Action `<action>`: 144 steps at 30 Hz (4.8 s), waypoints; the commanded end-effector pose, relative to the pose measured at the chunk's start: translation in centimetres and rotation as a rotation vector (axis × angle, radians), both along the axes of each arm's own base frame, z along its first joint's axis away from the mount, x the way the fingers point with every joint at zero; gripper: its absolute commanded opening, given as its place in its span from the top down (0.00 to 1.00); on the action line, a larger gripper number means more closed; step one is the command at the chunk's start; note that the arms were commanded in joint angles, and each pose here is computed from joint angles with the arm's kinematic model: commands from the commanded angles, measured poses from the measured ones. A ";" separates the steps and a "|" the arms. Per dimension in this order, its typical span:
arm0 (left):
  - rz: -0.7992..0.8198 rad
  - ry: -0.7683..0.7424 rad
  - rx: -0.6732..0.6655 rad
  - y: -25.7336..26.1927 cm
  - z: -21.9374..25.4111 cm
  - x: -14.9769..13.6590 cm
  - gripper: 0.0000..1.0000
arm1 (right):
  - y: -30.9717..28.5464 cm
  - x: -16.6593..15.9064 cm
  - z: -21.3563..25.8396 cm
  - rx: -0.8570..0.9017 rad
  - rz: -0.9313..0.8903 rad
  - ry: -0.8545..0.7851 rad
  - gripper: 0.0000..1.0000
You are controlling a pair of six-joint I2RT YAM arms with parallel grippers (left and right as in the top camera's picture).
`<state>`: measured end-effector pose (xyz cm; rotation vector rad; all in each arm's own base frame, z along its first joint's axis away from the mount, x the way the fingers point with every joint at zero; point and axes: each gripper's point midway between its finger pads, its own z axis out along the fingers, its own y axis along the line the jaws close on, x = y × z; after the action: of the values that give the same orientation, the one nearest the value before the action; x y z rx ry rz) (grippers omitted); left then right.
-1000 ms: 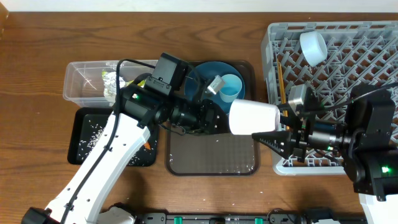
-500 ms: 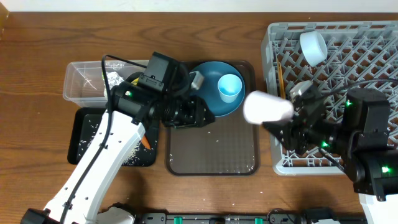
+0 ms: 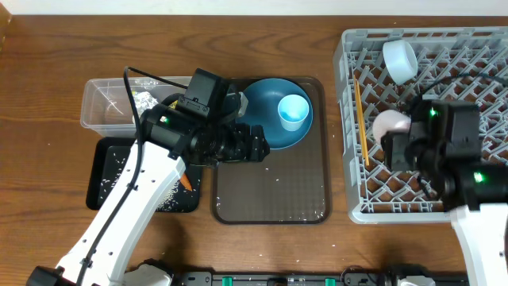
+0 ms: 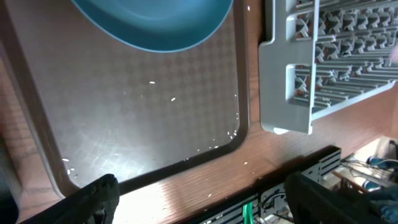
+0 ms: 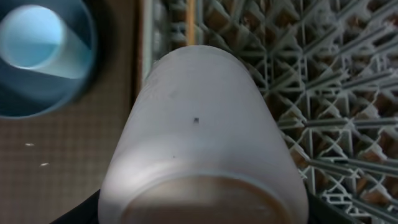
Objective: Sort waste into correct bins and load items into the dishwasher rack
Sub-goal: 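Carry the pink cup with the right gripper over the dish rack, then lower the pink cup upside down into the rack and release it, then reach the left gripper to the light-blue cup on the blue plate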
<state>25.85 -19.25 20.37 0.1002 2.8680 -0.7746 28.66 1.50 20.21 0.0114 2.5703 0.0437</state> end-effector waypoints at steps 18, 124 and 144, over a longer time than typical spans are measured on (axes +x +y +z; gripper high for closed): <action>0.008 -0.009 0.013 0.3 0.0 0.3 0.05 | -0.3 1.4 -2.7 0.060 -0.041 0.102 0.51; 0.312 -0.216 -0.074 -3.4 -2.4 12.9 0.18 | -0.4 1.3 -5.0 0.053 -0.047 0.211 0.01; 0.301 -0.021 0.034 -6.2 -15.5 14.1 0.81 | -0.4 1.3 -5.0 0.053 -0.046 0.211 0.01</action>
<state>39.61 -25.48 4.32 -0.3098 2.8048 -0.6594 29.59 1.30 14.28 0.0921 2.8100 0.0979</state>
